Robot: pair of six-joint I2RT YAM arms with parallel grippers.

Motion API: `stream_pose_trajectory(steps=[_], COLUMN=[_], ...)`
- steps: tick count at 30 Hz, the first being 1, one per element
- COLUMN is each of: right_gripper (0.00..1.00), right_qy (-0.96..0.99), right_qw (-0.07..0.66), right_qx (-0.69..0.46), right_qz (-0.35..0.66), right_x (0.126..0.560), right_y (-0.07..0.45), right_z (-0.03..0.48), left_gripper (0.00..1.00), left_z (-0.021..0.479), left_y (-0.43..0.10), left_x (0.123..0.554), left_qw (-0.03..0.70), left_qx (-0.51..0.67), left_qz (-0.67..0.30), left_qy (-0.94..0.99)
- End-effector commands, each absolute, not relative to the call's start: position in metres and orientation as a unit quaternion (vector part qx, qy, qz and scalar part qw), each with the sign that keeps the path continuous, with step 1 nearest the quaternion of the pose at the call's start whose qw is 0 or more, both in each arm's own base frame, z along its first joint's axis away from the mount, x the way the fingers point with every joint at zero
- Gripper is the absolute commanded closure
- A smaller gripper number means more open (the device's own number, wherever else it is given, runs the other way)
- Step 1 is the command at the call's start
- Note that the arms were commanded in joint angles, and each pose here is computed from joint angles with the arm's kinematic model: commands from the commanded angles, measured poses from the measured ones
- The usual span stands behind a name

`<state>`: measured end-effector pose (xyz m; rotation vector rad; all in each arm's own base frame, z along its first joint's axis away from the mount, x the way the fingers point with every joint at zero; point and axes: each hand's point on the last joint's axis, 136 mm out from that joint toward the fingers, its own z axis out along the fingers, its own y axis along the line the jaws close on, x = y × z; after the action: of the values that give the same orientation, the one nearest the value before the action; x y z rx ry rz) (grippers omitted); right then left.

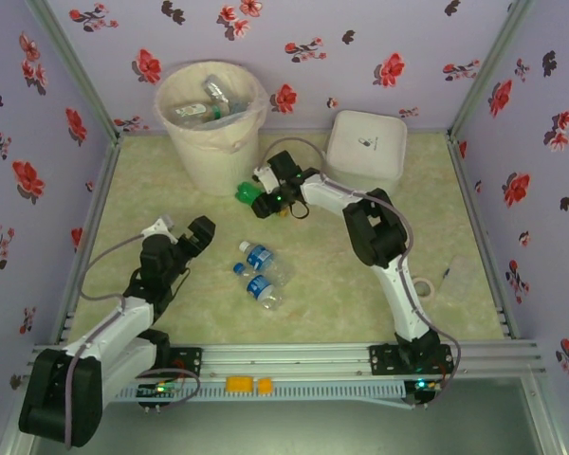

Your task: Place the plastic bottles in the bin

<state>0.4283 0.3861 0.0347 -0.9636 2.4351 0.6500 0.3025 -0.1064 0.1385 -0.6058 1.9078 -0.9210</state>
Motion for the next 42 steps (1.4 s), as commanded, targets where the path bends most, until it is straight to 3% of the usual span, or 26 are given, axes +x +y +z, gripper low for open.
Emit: stream_pose_trajectory(steps=[1,6,15,22,31,37,42], right_gripper=[0.48,0.51,0.50,0.50,0.50,0.50,0.51], right_qy=[0.861,0.839,0.833,0.817,0.797,0.789,0.786], right_qw=[0.250,0.294,0.348,0.374,0.367,0.360,0.355], right_qx=[-0.333,-0.292,-0.270,-0.232,-0.243,-0.260,-0.268], right_qz=[0.290,0.352,0.334,0.372,0.413,0.426,0.429], right_x=[0.422,0.406,0.357,0.324,0.298,0.287,0.280], right_y=[0.390,0.372,0.321,0.303,0.313,0.323,0.328], right_z=[0.089,0.131,0.174,0.189,0.194,0.196,0.196], left_gripper=[0.00,0.00,0.00,0.00,0.00,0.07,0.18], left_z=[0.170,0.189,0.207,0.234,0.233,0.234,0.238], left_y=[-0.115,-0.133,-0.187,-0.256,-0.295,-0.297,-0.299], left_x=[0.308,0.306,0.311,0.312,0.320,0.323,0.324], left_qw=[0.474,0.490,0.491,0.477,0.462,0.469,0.476], left_qx=[-0.241,-0.245,-0.245,-0.198,-0.174,-0.168,-0.157], left_qz=[-0.392,-0.397,-0.432,-0.494,-0.516,-0.514,-0.512], left_qy=[0.750,0.737,0.716,0.699,0.700,0.699,0.698])
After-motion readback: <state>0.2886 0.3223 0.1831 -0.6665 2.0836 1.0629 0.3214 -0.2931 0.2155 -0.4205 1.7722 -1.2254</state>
